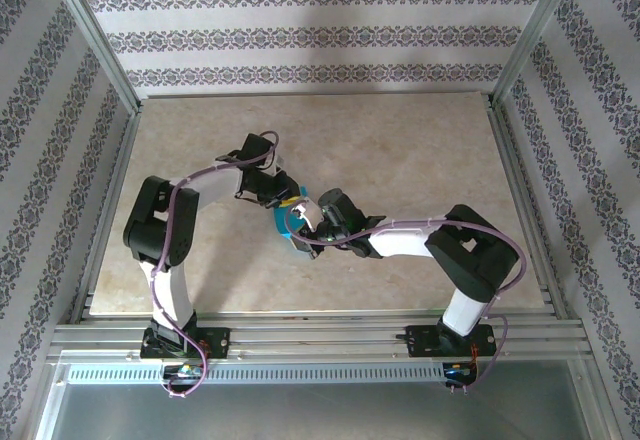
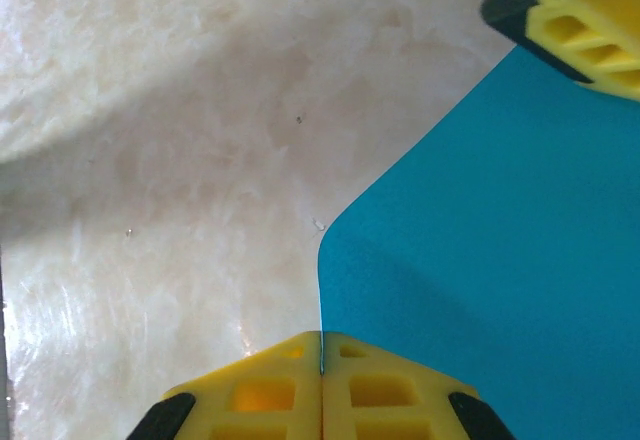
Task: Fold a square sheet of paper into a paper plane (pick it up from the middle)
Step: Third fold the triangle at the center of the table.
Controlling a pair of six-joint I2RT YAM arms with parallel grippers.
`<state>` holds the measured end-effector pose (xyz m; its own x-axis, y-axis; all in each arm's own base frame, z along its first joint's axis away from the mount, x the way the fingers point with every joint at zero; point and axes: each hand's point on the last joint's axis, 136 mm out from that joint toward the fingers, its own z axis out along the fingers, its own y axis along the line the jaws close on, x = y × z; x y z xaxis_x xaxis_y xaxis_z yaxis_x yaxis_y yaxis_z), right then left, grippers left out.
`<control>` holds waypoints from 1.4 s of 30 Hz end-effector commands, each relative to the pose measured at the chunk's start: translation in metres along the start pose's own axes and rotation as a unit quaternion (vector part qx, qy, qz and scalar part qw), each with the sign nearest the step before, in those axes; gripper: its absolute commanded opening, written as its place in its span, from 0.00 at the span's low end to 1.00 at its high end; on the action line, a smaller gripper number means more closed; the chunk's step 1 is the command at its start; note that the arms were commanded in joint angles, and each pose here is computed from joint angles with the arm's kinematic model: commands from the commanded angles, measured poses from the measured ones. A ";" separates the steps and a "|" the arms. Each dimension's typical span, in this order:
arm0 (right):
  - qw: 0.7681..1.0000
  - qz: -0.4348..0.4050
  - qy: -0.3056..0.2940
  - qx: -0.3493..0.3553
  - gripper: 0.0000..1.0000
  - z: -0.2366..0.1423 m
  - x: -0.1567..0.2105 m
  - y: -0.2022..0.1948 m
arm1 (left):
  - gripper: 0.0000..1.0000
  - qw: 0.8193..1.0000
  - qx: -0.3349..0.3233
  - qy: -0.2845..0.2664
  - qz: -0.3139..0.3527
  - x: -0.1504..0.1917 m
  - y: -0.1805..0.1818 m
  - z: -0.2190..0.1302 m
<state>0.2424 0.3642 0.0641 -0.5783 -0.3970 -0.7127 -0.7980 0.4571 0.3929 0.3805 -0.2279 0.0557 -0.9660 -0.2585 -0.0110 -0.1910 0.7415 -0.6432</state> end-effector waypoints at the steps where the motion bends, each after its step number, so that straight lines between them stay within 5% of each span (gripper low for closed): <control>1: 0.999 0.022 0.001 -0.026 0.08 0.005 -0.004 0.006 | 0.20 0.998 -0.051 0.025 0.024 0.008 0.013 0.005; 16: 0.997 0.073 -0.006 0.009 0.08 0.005 -0.006 -0.022 | 0.13 0.987 -0.137 0.068 0.045 0.018 0.042 0.027; 42: 0.988 0.130 0.018 0.082 0.09 0.010 0.003 -0.066 | 0.11 0.985 -0.137 0.088 0.063 0.025 0.045 0.036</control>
<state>0.2857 0.3426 0.0305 -0.7577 -0.2942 -0.5826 -0.6057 0.6495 0.4597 0.3732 -0.2241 0.0190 -0.9950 -0.0994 0.0057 -0.0904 0.8782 -0.4696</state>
